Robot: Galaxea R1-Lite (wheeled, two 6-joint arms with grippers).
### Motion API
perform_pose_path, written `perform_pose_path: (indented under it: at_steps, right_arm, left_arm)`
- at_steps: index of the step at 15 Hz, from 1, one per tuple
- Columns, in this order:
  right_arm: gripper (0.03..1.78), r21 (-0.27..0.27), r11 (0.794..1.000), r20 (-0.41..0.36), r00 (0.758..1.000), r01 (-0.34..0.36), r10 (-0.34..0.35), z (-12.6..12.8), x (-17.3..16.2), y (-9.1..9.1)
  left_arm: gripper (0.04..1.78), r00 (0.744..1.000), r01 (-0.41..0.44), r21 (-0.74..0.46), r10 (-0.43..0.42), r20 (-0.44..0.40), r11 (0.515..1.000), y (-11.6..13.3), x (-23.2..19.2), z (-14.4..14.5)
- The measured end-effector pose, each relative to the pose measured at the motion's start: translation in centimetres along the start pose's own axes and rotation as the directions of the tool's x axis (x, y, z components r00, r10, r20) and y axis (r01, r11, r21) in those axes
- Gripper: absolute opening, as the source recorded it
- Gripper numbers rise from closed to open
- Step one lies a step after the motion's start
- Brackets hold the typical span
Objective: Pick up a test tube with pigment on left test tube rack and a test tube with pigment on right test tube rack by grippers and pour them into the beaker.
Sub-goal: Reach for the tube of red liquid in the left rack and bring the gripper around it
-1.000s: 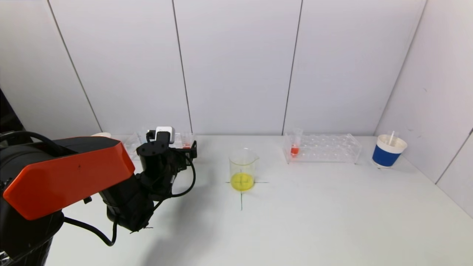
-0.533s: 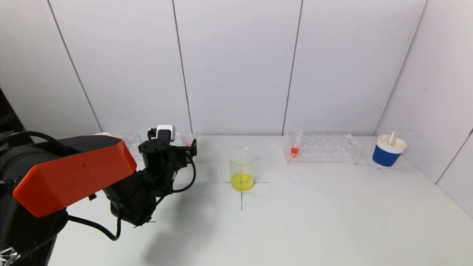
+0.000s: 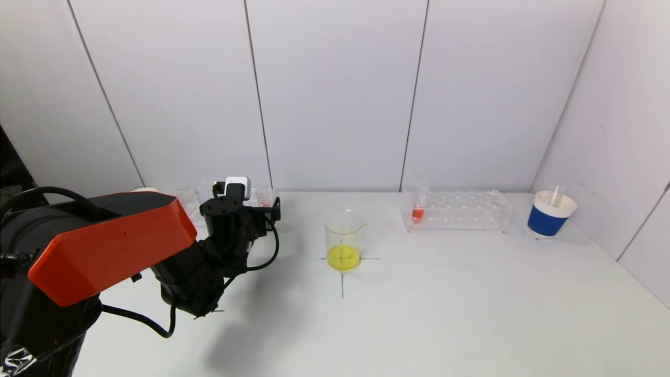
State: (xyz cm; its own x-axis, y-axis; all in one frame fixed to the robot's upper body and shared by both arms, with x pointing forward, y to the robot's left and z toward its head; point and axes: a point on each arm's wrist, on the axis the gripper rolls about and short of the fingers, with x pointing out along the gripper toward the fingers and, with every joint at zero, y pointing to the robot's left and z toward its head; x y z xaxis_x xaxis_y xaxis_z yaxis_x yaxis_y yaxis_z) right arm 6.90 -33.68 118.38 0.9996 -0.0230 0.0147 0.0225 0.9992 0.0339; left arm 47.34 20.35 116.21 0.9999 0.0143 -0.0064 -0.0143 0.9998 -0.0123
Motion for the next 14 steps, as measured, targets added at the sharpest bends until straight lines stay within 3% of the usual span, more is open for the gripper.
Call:
perform_pose_path:
  at_steps: [14]
  right_arm:
    - [1.77,0.000,1.000,0.000,1.000,0.000,0.000,0.0,0.0,0.0]
  left_arm:
    - [1.77,1.000,0.002,0.004,-0.002,0.025,1.000,-0.7,2.1,-0.1]
